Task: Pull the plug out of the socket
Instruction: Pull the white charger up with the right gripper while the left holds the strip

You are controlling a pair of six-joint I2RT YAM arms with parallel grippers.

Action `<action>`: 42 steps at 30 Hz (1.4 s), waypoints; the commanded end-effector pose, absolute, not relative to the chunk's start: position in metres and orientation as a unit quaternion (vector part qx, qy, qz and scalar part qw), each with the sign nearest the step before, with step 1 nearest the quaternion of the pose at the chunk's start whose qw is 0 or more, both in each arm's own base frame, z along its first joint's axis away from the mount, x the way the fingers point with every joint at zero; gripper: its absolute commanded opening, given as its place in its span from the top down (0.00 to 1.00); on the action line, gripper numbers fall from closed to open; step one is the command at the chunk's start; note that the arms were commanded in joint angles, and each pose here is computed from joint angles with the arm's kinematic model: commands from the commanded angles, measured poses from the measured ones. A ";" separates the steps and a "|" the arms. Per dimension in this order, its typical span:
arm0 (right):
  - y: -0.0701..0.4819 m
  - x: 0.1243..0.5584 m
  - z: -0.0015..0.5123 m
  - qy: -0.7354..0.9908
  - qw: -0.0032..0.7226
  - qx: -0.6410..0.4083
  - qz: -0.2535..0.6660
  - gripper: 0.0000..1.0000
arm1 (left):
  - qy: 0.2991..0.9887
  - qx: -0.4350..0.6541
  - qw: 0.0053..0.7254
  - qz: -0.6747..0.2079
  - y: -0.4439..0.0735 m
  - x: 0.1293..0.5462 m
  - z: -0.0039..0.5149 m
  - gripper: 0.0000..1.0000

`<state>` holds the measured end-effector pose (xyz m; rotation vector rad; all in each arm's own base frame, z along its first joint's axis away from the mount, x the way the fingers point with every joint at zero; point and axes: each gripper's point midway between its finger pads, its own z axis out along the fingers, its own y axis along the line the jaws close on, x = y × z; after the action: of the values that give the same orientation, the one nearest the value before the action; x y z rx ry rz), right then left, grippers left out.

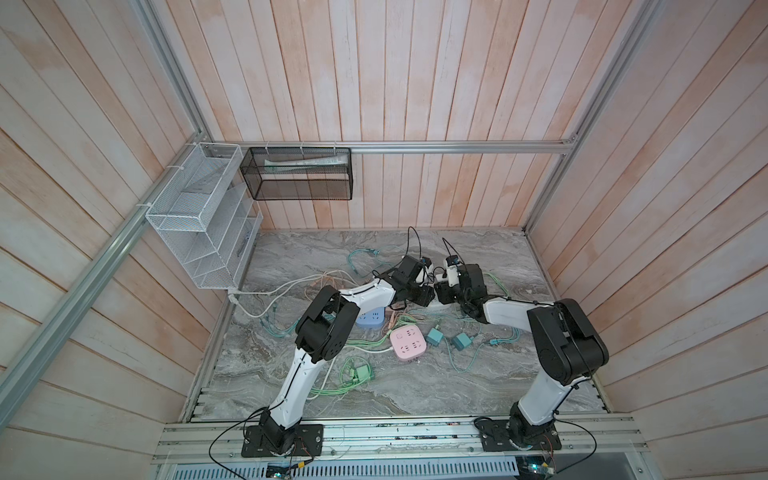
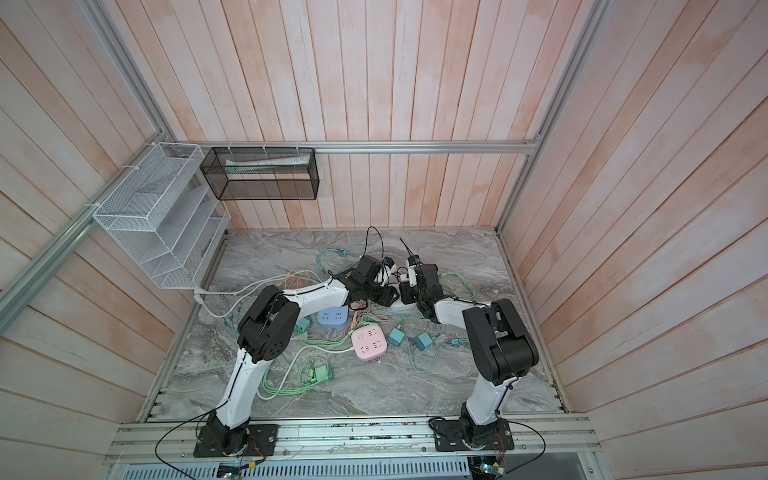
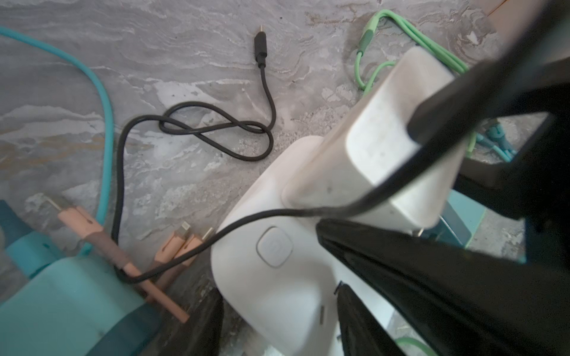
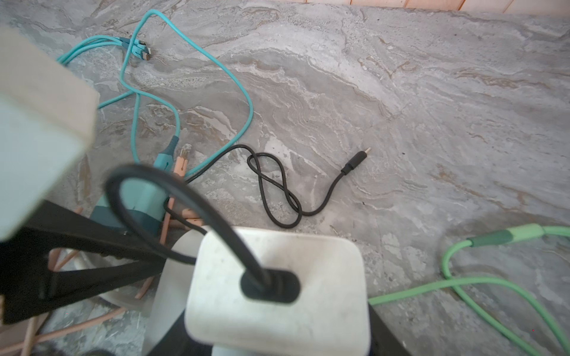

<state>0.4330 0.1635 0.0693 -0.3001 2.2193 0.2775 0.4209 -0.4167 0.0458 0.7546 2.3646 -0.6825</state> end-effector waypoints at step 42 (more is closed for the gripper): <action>0.178 0.448 0.125 0.862 0.488 -0.108 0.090 0.70 | 0.927 0.270 0.149 -0.213 -0.381 0.389 -0.031 0.41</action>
<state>0.4289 0.1674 0.0720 -0.3188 2.2185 0.1313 0.4172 -0.4139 0.0429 0.7507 2.4242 -0.7616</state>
